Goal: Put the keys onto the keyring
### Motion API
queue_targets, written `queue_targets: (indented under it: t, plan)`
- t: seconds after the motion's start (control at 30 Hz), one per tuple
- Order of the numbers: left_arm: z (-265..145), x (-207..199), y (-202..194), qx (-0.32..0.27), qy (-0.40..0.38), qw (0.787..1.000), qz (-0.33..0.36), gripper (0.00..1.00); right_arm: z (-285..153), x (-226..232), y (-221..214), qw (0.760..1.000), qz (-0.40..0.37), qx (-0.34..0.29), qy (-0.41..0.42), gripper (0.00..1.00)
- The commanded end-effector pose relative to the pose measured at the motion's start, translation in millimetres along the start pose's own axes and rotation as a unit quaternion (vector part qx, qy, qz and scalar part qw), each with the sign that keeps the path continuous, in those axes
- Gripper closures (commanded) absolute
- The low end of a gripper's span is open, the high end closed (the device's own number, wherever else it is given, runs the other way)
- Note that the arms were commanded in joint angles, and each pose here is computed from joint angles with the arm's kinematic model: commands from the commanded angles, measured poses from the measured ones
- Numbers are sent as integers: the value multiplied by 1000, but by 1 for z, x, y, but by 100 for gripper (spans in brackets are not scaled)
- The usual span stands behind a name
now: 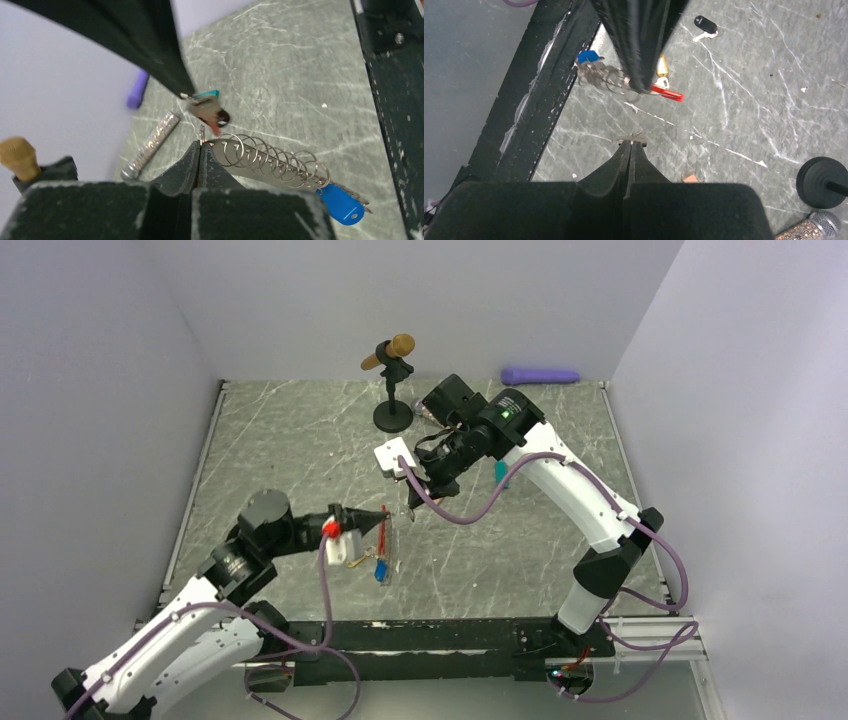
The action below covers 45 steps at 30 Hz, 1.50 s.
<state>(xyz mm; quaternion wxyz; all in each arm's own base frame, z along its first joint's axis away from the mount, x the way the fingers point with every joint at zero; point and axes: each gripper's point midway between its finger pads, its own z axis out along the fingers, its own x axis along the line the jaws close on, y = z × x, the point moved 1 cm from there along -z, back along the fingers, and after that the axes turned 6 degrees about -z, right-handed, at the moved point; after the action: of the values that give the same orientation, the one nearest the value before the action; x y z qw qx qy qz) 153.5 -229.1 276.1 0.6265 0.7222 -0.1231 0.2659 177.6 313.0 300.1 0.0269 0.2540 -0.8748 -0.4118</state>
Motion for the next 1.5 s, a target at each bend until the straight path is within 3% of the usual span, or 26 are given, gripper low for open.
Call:
queue_targets:
  t: [0.0, 0.53, 1.47]
  plan:
    - [8, 35, 16, 29, 55, 988, -143, 100, -11, 0, 13, 1000, -11, -15, -22, 100]
    - [18, 28, 14, 17, 37, 983, -180, 100, -16, -20, 12, 998, -3, 3, -66, 100]
    - [22, 35, 13, 6, 38, 975, -221, 100, -7, -14, 9, 999, -6, -1, -40, 100]
